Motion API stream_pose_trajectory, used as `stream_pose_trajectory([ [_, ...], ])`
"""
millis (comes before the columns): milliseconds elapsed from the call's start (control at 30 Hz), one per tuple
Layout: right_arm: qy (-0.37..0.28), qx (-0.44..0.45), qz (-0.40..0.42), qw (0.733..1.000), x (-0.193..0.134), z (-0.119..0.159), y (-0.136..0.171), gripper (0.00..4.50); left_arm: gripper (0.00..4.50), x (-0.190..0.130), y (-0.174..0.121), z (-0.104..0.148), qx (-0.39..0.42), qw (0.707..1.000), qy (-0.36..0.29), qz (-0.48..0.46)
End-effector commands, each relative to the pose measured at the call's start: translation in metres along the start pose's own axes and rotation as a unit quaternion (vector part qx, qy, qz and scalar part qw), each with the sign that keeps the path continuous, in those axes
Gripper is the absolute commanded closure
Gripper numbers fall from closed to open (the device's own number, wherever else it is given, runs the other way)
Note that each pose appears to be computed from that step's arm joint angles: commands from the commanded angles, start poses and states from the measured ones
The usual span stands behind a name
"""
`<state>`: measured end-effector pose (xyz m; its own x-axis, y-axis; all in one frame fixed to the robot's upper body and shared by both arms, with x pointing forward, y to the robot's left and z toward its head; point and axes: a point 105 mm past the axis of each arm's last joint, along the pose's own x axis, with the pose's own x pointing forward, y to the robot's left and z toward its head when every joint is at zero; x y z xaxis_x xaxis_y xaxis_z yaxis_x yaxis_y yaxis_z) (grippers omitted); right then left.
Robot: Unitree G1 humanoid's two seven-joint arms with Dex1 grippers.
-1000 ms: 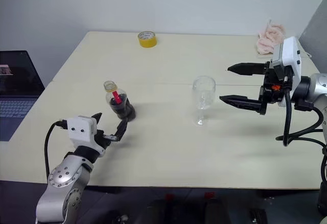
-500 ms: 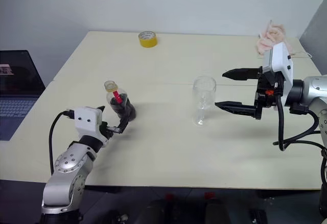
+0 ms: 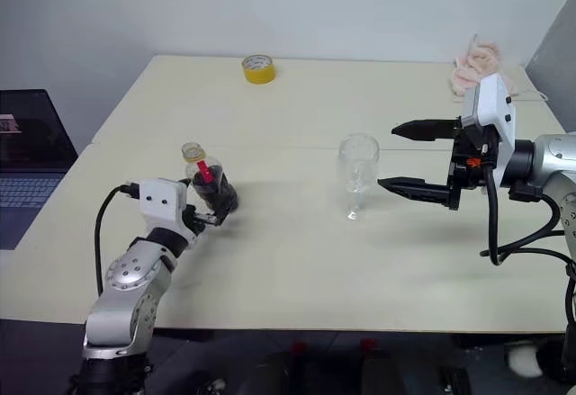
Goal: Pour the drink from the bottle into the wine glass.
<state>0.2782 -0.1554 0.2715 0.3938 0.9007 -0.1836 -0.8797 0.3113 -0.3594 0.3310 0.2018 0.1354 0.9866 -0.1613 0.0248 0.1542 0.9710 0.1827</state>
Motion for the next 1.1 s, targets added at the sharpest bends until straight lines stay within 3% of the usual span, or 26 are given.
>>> stream_pose_trajectory([
  [33, -0.002, -0.03, -0.008, 1.0, -0.002, 0.012, 0.0, 0.01, 0.0, 0.004, 0.002, 0.007, 0.016, 1.0, -0.017, -0.001],
  [533, 0.005, -0.035, -0.019, 0.999, -0.001, 0.011, -0.002, 0.01, 0.0, 0.018, -0.002, 0.004, -0.001, 0.999, -0.031, -0.005],
  [633, 0.006, -0.036, -0.021, 0.999, -0.002, 0.01, -0.003, 0.0, 0.6, 0.019, -0.001, 0.004, -0.002, 0.999, -0.032, -0.004],
  [833, 0.01, -0.039, -0.026, 0.999, -0.002, 0.009, -0.004, 0.0, 2.42, 0.021, 0.002, 0.007, 0.0, 0.999, -0.037, 0.003],
  [900, 0.009, -0.04, -0.026, 0.999, -0.002, 0.009, -0.004, 0.0, 2.79, 0.022, 0.002, 0.006, 0.001, 0.999, -0.036, 0.003],
  [1100, 0.009, -0.041, -0.03, 0.999, -0.003, 0.009, -0.005, 0.0, 2.79, 0.024, 0.004, 0.011, 0.008, 0.999, -0.041, 0.004],
])
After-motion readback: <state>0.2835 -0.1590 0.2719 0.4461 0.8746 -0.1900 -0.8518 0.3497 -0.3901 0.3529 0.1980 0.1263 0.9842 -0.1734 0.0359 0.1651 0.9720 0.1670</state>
